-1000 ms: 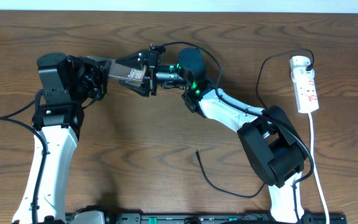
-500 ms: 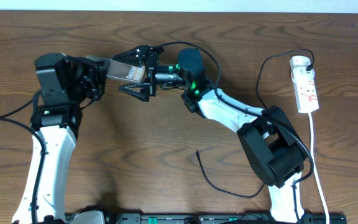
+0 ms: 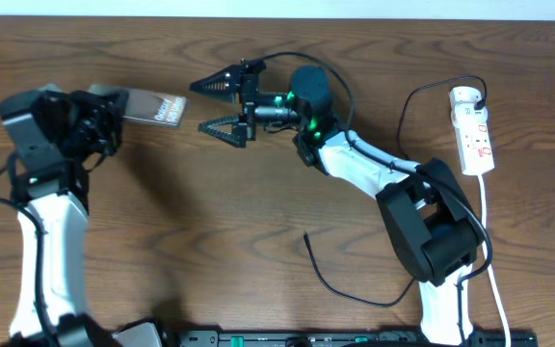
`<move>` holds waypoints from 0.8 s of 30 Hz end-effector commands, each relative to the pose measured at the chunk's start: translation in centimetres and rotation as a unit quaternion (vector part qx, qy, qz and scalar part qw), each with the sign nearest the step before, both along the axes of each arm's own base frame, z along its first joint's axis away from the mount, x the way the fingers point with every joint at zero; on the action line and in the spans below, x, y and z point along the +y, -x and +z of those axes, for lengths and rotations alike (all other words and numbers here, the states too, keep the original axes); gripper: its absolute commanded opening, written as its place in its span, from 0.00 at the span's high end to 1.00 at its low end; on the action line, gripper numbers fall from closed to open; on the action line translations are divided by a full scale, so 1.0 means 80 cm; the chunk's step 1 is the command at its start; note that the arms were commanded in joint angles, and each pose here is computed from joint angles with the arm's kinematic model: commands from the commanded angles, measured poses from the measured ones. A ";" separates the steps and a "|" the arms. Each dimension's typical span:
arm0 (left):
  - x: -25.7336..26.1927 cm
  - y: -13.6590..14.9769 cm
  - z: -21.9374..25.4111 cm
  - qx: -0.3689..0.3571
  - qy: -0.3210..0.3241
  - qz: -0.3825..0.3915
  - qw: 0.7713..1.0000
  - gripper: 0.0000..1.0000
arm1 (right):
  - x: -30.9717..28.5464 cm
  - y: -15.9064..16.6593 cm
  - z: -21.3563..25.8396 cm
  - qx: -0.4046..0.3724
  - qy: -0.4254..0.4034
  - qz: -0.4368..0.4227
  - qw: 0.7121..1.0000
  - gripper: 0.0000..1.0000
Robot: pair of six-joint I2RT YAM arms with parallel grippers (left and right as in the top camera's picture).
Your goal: Plug charger to phone and switch on socket
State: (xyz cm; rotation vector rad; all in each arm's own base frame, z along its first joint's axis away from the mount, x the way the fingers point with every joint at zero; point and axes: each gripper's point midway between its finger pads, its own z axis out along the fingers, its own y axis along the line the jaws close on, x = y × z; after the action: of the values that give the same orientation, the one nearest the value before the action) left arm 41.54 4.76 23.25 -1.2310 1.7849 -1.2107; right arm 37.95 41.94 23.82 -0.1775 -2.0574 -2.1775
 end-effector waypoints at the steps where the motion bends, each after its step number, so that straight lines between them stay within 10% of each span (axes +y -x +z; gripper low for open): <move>1: -0.026 0.003 0.014 -0.062 0.043 -0.133 0.988 0.93 | -0.008 0.000 0.016 -0.094 -0.009 0.009 0.995 0.01; 18: -0.084 0.010 -0.019 -0.160 0.093 -0.380 0.906 0.93 | -0.070 -0.032 -0.086 -0.200 0.181 0.023 0.963 0.01; 24: -0.108 0.011 -0.017 -0.179 0.075 -0.405 0.893 0.93 | -0.138 -0.034 -0.117 -0.215 0.426 0.034 0.878 0.01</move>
State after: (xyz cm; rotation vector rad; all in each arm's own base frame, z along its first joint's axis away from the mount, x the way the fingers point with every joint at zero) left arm 41.36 -2.96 21.11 -0.3562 1.9771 -1.8951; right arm 38.08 32.66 12.31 -0.0558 -2.7346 -1.3332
